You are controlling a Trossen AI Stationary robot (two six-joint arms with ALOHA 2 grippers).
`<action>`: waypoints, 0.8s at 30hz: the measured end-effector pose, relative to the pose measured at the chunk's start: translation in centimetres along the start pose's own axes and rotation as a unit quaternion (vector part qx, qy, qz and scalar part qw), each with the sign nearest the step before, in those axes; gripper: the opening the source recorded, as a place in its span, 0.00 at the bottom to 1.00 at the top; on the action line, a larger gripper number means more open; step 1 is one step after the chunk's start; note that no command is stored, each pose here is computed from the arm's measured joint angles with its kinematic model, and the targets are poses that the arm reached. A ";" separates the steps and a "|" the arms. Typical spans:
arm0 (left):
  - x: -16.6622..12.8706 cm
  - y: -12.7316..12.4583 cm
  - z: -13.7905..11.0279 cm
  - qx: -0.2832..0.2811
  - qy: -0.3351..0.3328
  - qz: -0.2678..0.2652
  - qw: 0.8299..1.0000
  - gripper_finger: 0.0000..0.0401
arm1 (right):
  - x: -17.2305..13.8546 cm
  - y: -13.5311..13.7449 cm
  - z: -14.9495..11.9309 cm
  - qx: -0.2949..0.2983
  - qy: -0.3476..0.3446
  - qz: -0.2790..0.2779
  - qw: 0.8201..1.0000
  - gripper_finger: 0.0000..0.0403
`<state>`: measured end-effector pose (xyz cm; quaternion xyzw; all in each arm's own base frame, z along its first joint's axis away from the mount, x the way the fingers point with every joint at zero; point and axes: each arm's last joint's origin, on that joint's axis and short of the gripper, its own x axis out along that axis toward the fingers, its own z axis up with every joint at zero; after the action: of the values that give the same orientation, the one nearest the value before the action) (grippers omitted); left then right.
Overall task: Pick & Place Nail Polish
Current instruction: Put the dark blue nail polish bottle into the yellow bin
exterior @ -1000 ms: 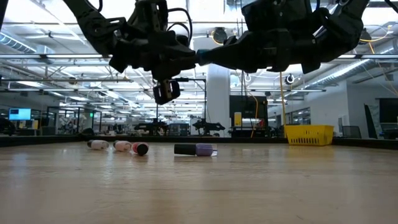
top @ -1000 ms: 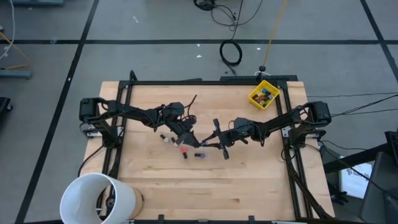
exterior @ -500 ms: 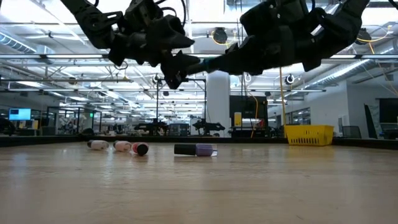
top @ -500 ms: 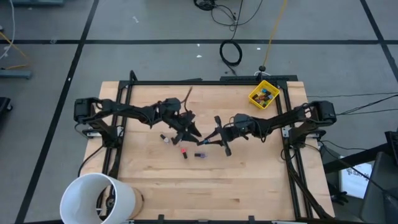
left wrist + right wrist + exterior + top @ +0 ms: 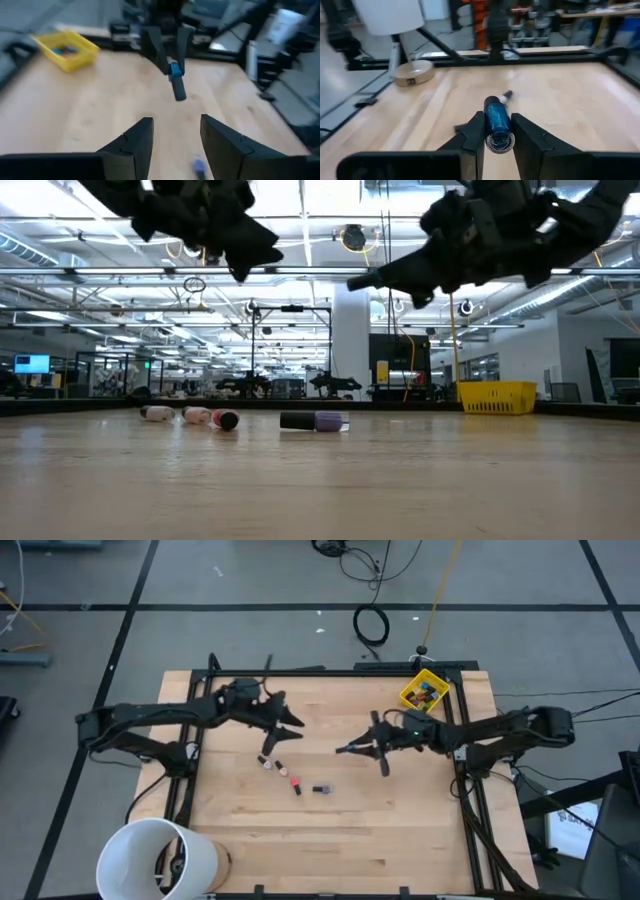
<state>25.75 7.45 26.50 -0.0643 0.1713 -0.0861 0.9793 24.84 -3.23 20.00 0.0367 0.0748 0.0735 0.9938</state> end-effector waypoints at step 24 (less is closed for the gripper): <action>-5.4 -6.7 -8.1 0.027 -0.156 0.263 0.952 0.38 | -5.5 1.3 0.0 0.087 -0.084 -0.059 0.991 0.16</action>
<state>16.96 1.17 21.71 -0.0034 0.0250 0.1815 0.9831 19.28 -2.75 20.86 0.1243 -0.0007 0.0047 0.9922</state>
